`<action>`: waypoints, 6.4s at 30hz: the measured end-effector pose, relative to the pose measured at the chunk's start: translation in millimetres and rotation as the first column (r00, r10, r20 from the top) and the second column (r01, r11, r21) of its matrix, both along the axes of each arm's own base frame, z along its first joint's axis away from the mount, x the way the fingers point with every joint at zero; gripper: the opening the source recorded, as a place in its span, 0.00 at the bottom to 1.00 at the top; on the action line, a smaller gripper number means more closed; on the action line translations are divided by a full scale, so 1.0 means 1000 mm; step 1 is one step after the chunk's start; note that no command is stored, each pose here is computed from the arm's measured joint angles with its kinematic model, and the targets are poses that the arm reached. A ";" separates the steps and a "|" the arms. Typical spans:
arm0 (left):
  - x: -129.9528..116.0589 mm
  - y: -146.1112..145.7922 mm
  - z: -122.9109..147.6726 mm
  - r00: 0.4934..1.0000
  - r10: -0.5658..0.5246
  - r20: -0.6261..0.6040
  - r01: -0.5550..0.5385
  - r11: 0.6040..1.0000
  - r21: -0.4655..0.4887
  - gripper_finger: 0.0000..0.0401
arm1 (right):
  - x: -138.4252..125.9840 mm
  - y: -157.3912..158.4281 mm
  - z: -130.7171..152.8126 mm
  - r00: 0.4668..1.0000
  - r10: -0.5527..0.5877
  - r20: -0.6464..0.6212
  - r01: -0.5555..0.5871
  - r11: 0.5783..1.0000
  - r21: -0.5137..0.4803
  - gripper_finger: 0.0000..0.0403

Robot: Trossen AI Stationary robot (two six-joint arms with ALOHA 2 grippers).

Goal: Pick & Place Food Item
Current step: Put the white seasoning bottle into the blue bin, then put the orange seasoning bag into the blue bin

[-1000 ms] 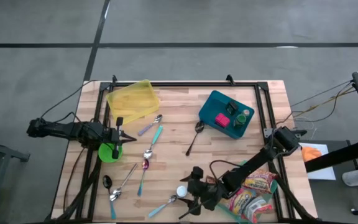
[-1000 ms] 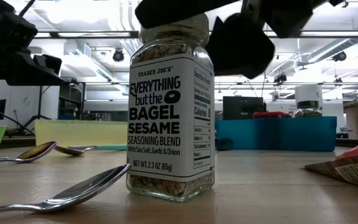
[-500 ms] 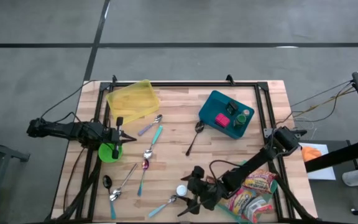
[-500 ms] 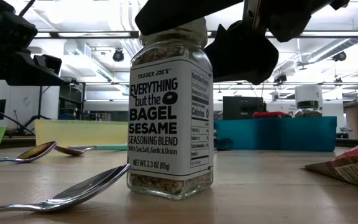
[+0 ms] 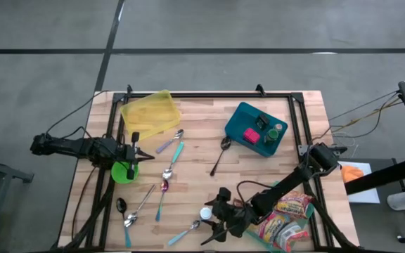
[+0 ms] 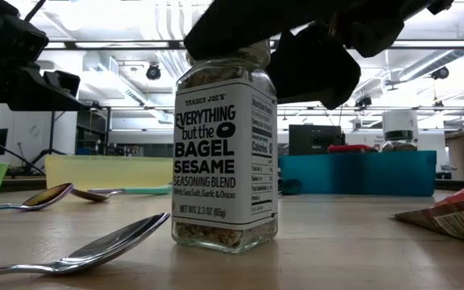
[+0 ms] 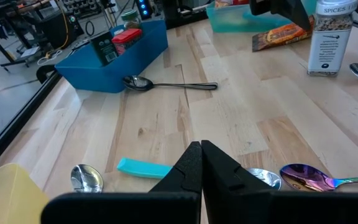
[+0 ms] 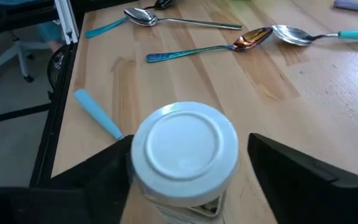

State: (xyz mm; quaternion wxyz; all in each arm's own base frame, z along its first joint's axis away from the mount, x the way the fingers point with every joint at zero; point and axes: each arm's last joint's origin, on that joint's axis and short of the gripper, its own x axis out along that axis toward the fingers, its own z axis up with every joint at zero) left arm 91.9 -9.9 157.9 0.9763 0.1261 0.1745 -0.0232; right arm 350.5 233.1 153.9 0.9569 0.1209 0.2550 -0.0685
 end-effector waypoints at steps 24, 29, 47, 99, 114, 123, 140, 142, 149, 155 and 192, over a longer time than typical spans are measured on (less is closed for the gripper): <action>0.000 0.000 0.000 1.000 0.000 0.001 0.000 1.000 0.000 0.00 | 0.000 0.000 0.000 1.000 0.018 -0.006 -0.019 1.000 -0.010 0.49; 0.000 0.000 0.000 1.000 0.000 0.000 0.000 1.000 0.000 0.00 | -0.001 0.001 0.001 1.000 0.022 -0.006 -0.022 1.000 -0.010 0.49; 0.000 0.000 0.000 1.000 0.000 0.000 0.000 1.000 0.000 0.00 | -0.026 -0.012 0.061 0.997 0.082 0.004 -0.080 0.982 -0.171 0.49; 0.000 0.000 0.000 1.000 0.000 -0.002 0.000 1.000 0.000 0.00 | -0.109 -0.239 0.112 0.885 -0.457 0.088 0.459 0.826 -0.327 0.49; 0.000 0.000 0.000 1.000 0.000 -0.002 0.000 1.000 0.000 0.00 | -0.113 -0.308 0.090 0.831 -0.556 0.022 0.545 0.804 -0.239 0.49; 0.000 0.000 0.000 1.000 0.000 -0.002 0.000 1.000 0.000 0.00 | -0.132 -0.330 0.056 0.775 -0.632 -0.001 0.622 0.763 -0.177 0.49; 0.000 0.000 0.000 1.000 0.000 -0.002 0.000 1.000 0.000 0.00 | -0.134 -0.340 0.017 0.753 -0.656 -0.052 0.647 0.753 -0.118 0.49; 0.000 0.000 0.000 1.000 0.000 -0.002 0.000 1.000 0.000 0.00 | -0.131 -0.341 0.010 0.756 -0.652 -0.059 0.644 0.756 -0.116 0.49; 0.000 0.000 0.000 1.000 0.000 -0.002 0.000 1.000 0.000 0.00 | -0.127 -0.343 0.005 0.749 -0.660 -0.058 0.654 0.750 -0.099 0.49; 0.000 0.000 0.000 1.000 0.000 -0.002 0.000 1.000 0.000 0.00 | -0.128 -0.342 0.006 0.750 -0.659 -0.057 0.653 0.751 -0.101 0.50; 0.000 0.000 0.000 1.000 0.000 -0.002 0.000 1.000 0.000 0.00 | -0.140 -0.312 0.061 0.848 -0.506 0.154 0.526 0.838 -0.146 0.66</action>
